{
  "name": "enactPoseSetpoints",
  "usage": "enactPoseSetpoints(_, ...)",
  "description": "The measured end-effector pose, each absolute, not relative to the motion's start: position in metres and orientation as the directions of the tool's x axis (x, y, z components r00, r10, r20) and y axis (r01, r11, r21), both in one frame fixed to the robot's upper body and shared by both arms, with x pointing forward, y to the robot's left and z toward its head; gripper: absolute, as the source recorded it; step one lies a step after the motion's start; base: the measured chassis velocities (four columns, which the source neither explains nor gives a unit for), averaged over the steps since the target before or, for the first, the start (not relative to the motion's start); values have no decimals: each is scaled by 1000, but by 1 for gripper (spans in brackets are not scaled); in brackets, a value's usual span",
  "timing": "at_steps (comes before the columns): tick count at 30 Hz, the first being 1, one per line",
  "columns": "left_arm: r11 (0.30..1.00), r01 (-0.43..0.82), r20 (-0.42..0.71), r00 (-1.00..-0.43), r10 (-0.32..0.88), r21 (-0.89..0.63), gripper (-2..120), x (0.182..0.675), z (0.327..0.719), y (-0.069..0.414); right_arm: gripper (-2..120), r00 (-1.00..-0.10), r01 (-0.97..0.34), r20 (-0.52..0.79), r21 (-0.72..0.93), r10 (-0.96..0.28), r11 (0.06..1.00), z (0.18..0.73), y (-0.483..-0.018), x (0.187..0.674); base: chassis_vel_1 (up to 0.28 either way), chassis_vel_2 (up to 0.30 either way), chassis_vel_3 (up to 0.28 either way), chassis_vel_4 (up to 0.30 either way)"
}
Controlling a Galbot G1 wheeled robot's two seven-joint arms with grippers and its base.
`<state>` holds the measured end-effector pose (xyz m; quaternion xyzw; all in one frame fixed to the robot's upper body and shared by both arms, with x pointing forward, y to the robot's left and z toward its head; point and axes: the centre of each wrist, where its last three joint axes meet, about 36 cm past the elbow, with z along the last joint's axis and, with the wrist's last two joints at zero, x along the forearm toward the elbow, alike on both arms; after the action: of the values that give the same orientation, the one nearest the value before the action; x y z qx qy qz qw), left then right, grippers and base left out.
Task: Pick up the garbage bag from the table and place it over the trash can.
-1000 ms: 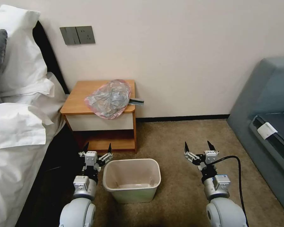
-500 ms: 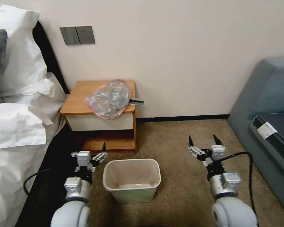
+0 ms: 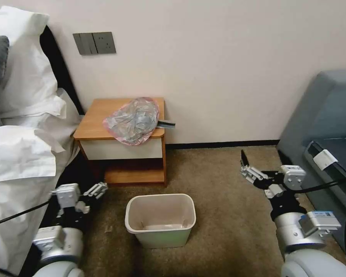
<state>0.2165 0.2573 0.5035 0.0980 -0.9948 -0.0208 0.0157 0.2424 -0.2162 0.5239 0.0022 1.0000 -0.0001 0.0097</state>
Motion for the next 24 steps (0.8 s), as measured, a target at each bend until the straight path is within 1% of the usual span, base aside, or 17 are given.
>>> enactPoseSetpoints(3,973,-226,78,-970,-229,51,100,206,507,262,100,-1000,-8,-17,23,-8,1000,520,-217,245,0,0,0,0)
enactPoseSetpoints(5,972,-228,82,-969,-231,51,100,205,507,262,100,-1000,-12,-16,40,-11,999,520,-218,246,0,0,0,0)
enactPoseSetpoints(8,972,-229,85,-969,-233,51,100,205,507,262,100,-999,-28,-20,153,-26,988,521,-218,254,0,0,0,0)
enactPoseSetpoints(9,972,-229,85,-969,-233,51,100,205,507,262,100,-999,-28,-20,153,-26,988,521,-218,254,0,0,0,0)
enactPoseSetpoints(10,972,-228,85,-969,-231,51,100,205,507,263,100,-999,-36,-18,188,-33,982,521,-218,257,0,0,0,0)
enactPoseSetpoints(11,974,-222,87,-970,-226,51,100,205,507,263,100,-999,-43,-15,215,-40,976,521,-218,259,0,0,0,0)
enactPoseSetpoints(12,981,-186,80,-979,-190,48,100,205,506,263,100,-998,-55,-11,251,-54,966,520,-219,262,0,0,0,0)
enactPoseSetpoints(13,981,-186,80,-979,-190,48,100,205,506,263,100,-998,-55,-11,251,-54,966,520,-219,262,0,0,0,0)
enactPoseSetpoints(15,990,-134,64,-989,-137,44,100,206,506,263,100,-996,-85,-7,321,-87,943,519,-220,269,0,0,0,0)
enactPoseSetpoints(16,991,-127,62,-990,-129,44,100,206,506,263,100,-995,-96,-6,349,-100,932,519,-221,271,0,0,0,0)
enactPoseSetpoints(17,991,-127,62,-990,-129,44,100,206,506,263,100,-995,-96,-6,349,-100,932,519,-221,271,0,0,0,0)
enactPoseSetpoints(21,992,-119,60,-991,-121,43,100,206,505,263,100,-987,-121,32,499,-158,858,513,-224,293,0,0,0,0)
enactPoseSetpoints(22,992,-119,60,-991,-121,43,100,206,505,263,100,-987,-121,32,499,-158,858,513,-224,293,0,0,0,0)
enactPoseSetpoints(24,992,-117,61,-991,-119,39,100,206,505,263,100,-982,-120,54,567,-183,815,508,-226,308,0,0,0,0)
